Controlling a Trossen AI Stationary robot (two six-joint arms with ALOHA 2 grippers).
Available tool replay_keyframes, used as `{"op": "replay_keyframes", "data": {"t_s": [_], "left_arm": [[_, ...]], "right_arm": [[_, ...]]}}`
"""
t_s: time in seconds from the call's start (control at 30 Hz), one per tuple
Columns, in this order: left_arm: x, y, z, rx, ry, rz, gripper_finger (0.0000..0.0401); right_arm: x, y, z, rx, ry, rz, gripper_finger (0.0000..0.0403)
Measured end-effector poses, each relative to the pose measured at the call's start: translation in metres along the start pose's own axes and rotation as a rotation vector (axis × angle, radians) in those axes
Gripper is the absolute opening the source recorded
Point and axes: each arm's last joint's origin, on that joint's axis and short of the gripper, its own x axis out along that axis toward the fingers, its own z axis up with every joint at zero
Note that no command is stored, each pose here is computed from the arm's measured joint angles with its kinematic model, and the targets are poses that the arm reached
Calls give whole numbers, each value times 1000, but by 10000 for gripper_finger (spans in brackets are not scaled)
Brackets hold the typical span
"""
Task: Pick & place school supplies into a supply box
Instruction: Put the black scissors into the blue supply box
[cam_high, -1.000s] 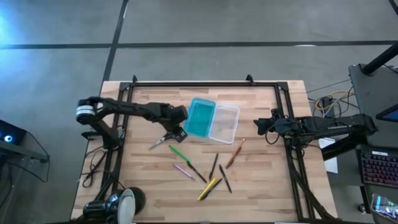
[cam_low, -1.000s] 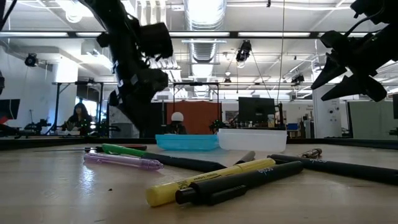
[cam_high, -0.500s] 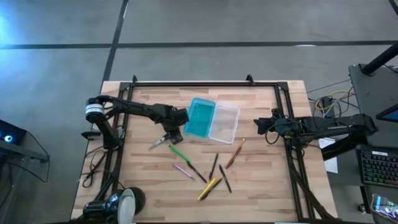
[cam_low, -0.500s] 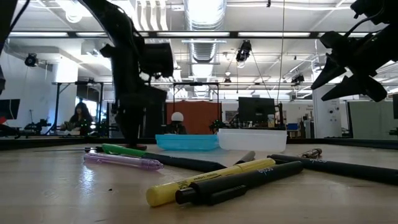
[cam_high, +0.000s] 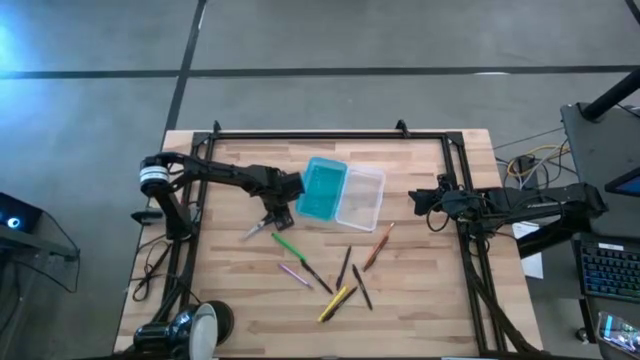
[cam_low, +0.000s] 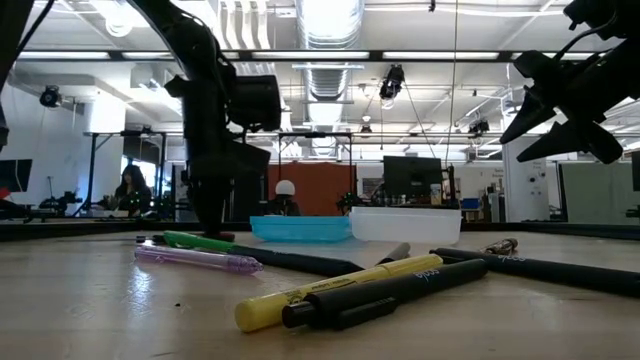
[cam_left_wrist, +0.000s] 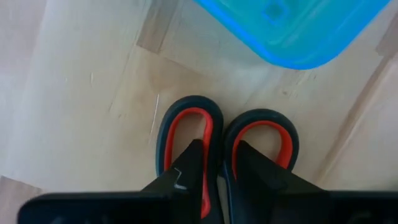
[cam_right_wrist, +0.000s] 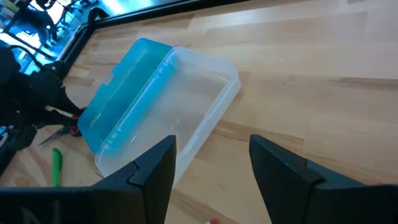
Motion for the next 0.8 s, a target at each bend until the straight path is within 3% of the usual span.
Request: {"op": "replay_keyframes", "data": {"t_s": [0.17, 0.3, 0.4, 0.5, 0.6, 0.7, 0.8], "left_arm": [[-41, 3, -7, -102, -35, -64, 53], [-102, 13, 0, -232, -225, -194, 53], [-129, 25, 4, -367, -316, -258, 53], [-154, 35, 30, -482, -520, -439, 53], [-160, 44, 64, -540, -666, -518, 53], [-145, 43, 103, -555, -663, -535, 53], [-137, 32, 146, -486, -672, -549, 53]], "right_arm": [[0, 0, 0, 1, -4, -2, 194], [0, -1, 1, 7, -45, -20, 194], [0, -1, 2, 24, -74, -31, 194], [1, -2, 4, 60, -87, -42, 194], [2, -3, 5, 115, -100, -52, 194], [2, -4, 6, 145, -108, -58, 194], [2, -4, 7, 149, -110, -60, 194]]}}
